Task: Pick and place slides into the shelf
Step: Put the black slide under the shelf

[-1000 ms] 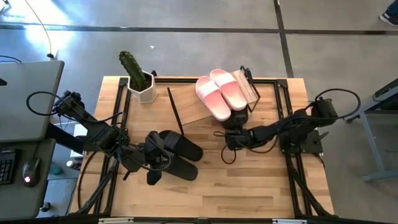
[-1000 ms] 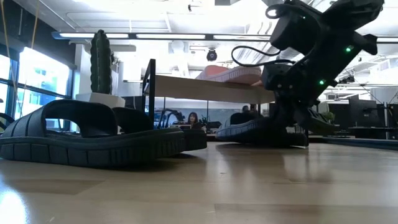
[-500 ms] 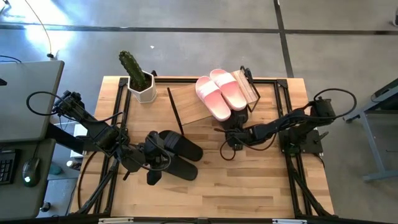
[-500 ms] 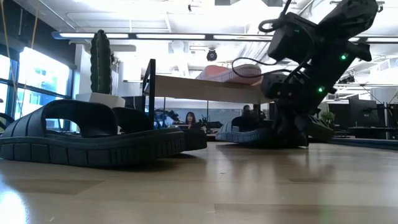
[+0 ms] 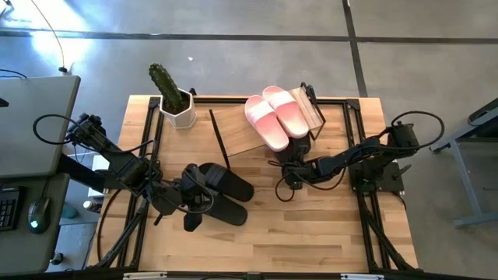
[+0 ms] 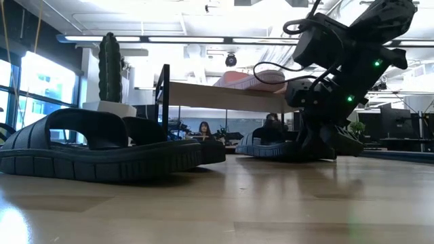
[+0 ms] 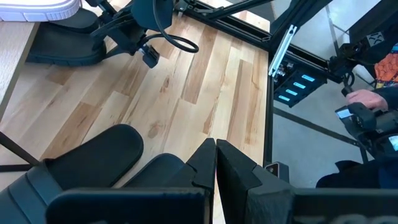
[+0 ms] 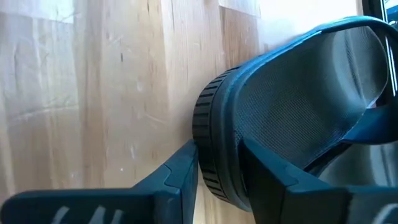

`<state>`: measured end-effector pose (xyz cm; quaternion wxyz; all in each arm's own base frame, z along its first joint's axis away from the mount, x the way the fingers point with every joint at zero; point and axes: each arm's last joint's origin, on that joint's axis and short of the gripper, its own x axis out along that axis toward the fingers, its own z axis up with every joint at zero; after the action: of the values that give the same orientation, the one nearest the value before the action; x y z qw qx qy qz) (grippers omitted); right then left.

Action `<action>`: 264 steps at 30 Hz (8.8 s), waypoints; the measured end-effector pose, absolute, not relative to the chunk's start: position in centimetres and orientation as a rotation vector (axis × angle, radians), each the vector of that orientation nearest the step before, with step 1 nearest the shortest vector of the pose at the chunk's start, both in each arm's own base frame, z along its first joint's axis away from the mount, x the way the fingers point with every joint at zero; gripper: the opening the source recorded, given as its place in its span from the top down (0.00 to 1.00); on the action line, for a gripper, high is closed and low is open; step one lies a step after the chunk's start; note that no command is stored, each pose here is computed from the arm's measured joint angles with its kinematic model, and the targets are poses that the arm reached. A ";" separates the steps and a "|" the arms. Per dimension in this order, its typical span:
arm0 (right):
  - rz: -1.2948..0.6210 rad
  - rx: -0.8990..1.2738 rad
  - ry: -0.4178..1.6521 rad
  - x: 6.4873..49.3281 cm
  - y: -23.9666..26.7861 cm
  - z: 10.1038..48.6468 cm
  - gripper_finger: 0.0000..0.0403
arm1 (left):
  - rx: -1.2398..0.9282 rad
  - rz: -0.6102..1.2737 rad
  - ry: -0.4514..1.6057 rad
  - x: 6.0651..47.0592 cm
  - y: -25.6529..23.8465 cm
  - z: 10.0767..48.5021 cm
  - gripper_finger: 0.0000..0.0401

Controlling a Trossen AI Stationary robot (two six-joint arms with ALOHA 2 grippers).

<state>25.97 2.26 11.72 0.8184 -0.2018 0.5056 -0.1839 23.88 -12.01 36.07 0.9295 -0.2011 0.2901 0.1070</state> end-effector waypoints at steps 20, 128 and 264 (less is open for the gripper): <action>-0.349 -0.327 1.075 26.0 2.5 11.6 0.75 | -0.412 0.219 0.594 23.9 -12.0 36.1 0.99; -0.487 0.455 0.627 19.2 -0.5 11.6 1.00 | -0.386 0.249 0.598 23.8 -11.9 35.9 0.99; -0.043 0.158 0.442 10.8 2.4 28.3 1.00 | -0.636 1.150 1.424 34.9 -12.4 20.2 0.56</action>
<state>10.84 2.38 28.34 0.9724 0.0781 0.2190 -0.0213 34.93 -12.43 20.23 0.5661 -0.2705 0.6059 0.4891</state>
